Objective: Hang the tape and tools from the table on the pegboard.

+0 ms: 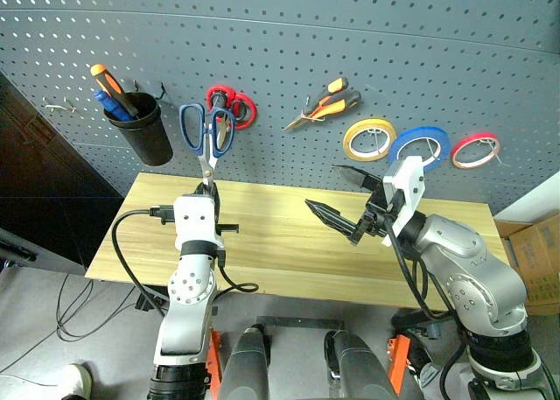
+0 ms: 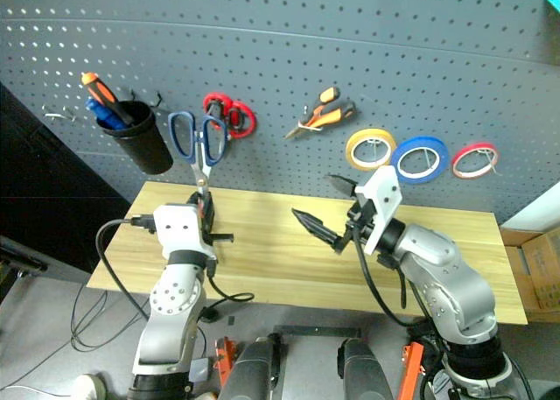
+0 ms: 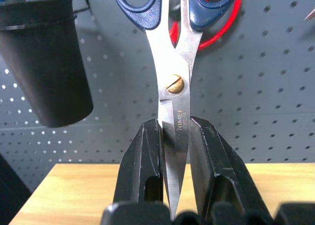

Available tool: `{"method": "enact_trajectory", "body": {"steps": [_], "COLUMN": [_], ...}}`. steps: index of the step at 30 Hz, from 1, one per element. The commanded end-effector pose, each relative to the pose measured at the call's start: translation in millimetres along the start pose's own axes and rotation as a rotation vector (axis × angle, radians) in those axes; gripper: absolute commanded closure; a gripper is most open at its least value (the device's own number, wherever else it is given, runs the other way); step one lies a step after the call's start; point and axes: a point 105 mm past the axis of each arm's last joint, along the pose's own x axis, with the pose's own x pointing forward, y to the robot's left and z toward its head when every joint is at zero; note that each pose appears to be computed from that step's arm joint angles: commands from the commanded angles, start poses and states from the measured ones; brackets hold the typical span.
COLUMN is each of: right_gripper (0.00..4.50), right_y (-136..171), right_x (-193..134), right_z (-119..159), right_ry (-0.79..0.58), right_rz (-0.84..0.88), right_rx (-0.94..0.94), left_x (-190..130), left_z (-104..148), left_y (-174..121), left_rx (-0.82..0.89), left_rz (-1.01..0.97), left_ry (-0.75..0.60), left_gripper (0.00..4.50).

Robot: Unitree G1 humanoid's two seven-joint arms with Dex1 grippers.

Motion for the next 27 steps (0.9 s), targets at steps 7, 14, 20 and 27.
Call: {"method": "enact_trajectory", "body": {"steps": [7,14,20,27], "right_gripper": [0.0,0.0,0.0,0.0], "right_y": [1.6,0.2,-2.3,-3.5], "right_x": [-3.0,-2.0,-3.0,-4.6], "right_z": [4.9,4.7,4.7,3.4], "right_ry": [-0.025,-0.026,-0.026,-0.027], "right_rz": [-0.018,-0.03,-0.046,-0.064], "right_rx": [-0.028,-0.031,-0.036,-0.032], "left_x": [1.7,6.8,17.1,32.1], "left_z": [20.3,14.5,7.0,-1.3], "left_y": [-6.6,-10.0,-12.5,-12.4], "left_rx": [-0.018,-0.047,-0.063,-0.037], "left_rz": [-0.022,-0.033,-0.064,-0.116], "left_ry": [-0.088,-0.053,-0.018,0.009], "left_gripper": [4.07,4.07,4.07,4.07]}}
